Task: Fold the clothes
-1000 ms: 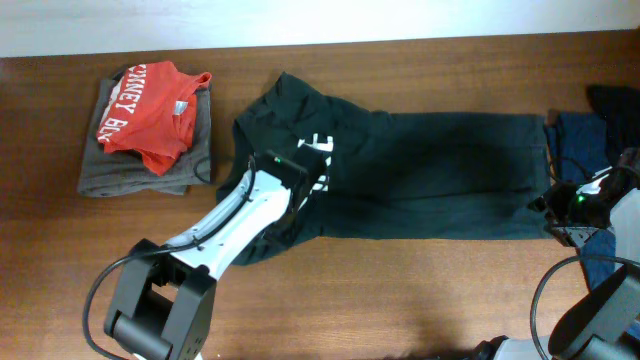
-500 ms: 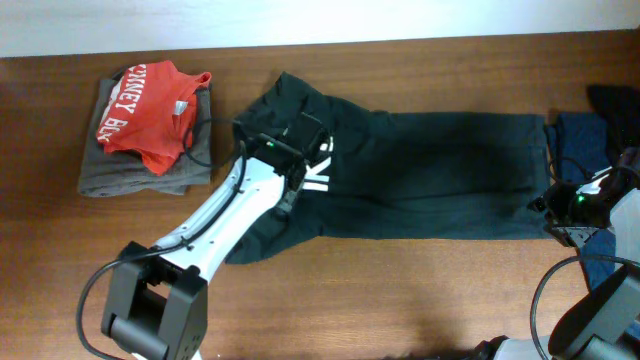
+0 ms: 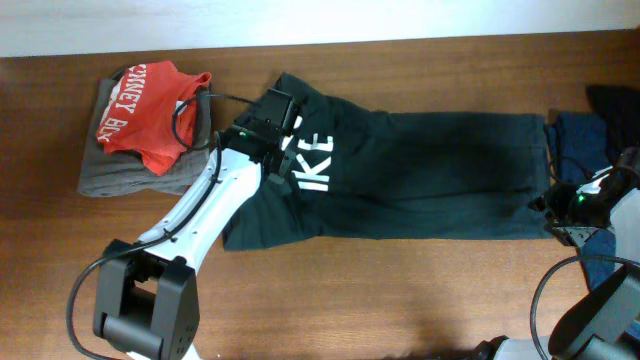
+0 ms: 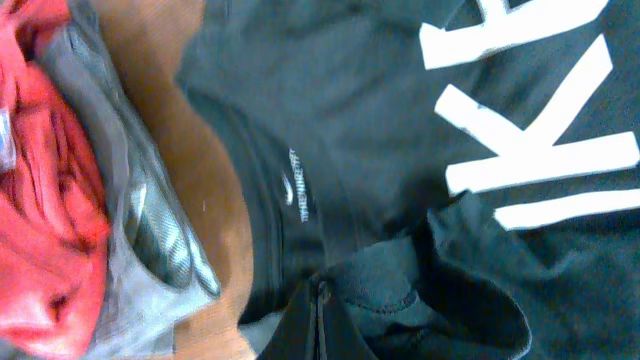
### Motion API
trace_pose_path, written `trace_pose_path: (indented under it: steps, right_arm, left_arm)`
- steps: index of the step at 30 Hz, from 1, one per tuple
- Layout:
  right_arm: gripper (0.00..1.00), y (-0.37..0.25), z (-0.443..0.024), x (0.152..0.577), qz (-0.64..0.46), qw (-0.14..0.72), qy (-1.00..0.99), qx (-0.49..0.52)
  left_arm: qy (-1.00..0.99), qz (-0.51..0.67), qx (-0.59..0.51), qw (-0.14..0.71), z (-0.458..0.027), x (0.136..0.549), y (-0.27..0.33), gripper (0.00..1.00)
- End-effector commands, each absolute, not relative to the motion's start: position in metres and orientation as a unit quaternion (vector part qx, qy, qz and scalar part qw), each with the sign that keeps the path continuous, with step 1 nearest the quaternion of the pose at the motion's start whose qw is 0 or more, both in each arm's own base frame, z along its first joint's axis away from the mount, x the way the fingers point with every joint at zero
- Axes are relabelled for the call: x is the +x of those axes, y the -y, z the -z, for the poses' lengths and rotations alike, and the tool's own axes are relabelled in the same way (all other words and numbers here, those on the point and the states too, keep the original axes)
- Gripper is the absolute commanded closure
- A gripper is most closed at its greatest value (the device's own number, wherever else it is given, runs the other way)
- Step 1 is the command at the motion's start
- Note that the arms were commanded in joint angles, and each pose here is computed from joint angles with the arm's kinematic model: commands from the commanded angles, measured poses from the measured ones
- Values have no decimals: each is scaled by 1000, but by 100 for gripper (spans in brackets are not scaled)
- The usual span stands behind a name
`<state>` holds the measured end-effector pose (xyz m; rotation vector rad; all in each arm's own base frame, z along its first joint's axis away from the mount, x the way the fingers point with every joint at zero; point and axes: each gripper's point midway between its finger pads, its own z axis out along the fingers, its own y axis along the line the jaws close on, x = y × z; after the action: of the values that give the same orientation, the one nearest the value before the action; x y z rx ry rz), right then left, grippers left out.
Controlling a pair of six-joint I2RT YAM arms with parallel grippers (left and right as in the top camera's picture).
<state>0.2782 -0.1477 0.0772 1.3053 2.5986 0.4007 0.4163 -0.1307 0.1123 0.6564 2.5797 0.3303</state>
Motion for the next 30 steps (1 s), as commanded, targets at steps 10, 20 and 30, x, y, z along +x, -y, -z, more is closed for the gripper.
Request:
trace_pose_path:
  steps: [10, 20, 30]
  right_arm:
    - [44, 147, -76, 278, -138, 102, -882, 439]
    - [44, 147, -76, 278, -138, 102, -882, 439]
    - [44, 147, -76, 278, -138, 101, -882, 439]
  left_arm:
    - [-912, -103, 253, 307, -134, 458, 134, 100]
    - [-907, -102, 255, 320, -119, 474, 141, 100]
    - [-906, -102, 254, 322, -106, 483, 144, 98]
